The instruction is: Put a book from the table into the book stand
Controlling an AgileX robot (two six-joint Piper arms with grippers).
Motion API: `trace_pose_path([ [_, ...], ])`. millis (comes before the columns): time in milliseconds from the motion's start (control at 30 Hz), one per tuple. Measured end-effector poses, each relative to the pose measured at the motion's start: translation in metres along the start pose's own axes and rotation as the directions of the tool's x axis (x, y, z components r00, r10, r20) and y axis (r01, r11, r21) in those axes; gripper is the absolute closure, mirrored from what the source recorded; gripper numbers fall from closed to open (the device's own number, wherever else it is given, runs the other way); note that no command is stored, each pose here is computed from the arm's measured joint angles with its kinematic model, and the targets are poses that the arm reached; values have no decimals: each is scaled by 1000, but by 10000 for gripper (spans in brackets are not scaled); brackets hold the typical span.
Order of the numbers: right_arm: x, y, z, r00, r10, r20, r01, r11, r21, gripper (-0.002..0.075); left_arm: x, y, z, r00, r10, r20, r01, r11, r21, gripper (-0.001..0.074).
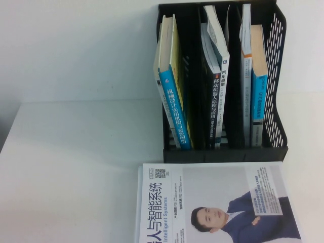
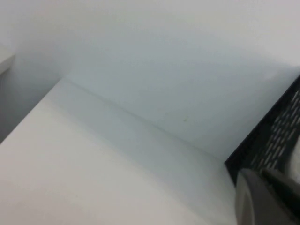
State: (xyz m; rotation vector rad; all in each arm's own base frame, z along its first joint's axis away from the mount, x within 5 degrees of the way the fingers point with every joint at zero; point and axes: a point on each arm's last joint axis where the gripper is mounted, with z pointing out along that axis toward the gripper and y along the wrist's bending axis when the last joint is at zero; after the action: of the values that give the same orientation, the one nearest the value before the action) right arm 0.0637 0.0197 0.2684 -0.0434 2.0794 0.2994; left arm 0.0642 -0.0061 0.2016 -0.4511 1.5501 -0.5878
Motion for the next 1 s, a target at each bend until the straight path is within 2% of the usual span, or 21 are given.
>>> trace_pose_path([
  [133,0,0,0,1000,0,0,0,1000,0,729,9,9,-2,993,61,-96,-70,994,-88,737],
  [267,0,0,0,1000,0,0,0,1000,0,729,20,17,-8,974,70,-216,-107,981,-162,737],
  [533,0,0,0,1000,2,0,-2,1000,-1,729,20,16,-11,933,276,-231,-304,948,-94,737],
  [1000,0,0,0,1000,2,0,-2,1000,-1,729,20,16,-11,916,324,-238,-352,932,-83,737],
])
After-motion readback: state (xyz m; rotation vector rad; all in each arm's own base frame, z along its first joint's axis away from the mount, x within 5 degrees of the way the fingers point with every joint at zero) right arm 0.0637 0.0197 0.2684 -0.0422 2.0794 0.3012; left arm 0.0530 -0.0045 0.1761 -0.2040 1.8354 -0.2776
